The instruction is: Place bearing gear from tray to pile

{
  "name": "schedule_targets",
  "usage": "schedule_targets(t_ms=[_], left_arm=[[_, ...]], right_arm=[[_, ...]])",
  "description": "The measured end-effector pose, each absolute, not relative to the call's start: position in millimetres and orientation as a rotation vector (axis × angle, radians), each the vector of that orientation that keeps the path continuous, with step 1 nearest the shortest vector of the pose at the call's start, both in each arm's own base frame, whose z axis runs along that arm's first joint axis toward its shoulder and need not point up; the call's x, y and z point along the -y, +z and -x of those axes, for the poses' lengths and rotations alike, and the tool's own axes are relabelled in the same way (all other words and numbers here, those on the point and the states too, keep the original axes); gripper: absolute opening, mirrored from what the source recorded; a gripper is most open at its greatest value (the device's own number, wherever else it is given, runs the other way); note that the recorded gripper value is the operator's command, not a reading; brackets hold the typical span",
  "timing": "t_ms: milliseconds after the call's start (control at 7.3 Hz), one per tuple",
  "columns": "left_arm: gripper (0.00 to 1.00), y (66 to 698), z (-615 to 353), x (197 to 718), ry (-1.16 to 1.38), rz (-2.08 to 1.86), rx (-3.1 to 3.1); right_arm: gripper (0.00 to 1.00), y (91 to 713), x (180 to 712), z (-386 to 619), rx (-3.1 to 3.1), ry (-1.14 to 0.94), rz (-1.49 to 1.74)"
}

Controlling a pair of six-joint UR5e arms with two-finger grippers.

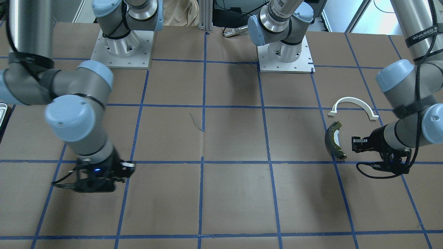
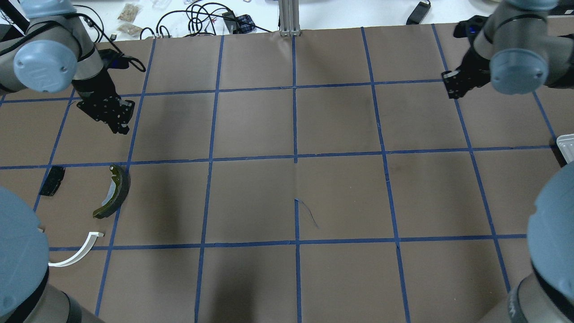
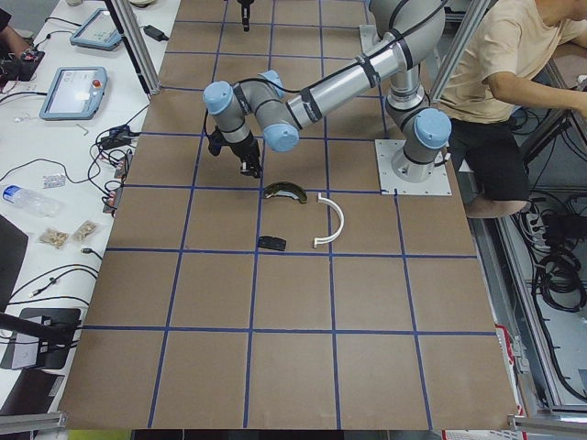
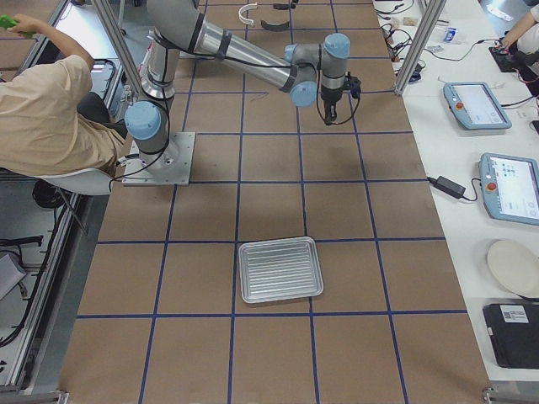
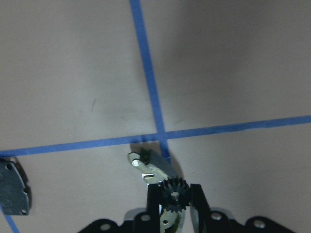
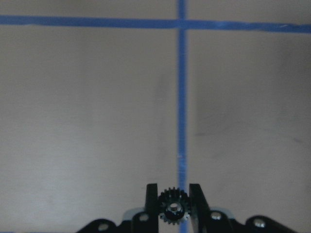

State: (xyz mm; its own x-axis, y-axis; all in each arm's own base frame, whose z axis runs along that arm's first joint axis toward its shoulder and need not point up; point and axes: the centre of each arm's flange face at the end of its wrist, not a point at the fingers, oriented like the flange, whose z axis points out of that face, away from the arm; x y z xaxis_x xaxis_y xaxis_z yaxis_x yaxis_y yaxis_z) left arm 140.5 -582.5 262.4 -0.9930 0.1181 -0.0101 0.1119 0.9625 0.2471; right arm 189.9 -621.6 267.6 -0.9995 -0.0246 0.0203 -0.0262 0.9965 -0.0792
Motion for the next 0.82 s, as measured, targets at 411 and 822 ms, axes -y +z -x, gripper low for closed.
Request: schedule_targets(t_ms=[411,822], left_arm=[[0.0,207.8,-160.7,547.9,0.263,-0.188,-3.067],[0.0,193.2,-157.6,533.8,0.218,-0.216,-3.055]], right_arm=[[0.1,213.0,536.8,-393.6,3.143,0.089,-0.048],[1.0,196.5,495.6,-449.5,3.147,0.093,-0.046]])
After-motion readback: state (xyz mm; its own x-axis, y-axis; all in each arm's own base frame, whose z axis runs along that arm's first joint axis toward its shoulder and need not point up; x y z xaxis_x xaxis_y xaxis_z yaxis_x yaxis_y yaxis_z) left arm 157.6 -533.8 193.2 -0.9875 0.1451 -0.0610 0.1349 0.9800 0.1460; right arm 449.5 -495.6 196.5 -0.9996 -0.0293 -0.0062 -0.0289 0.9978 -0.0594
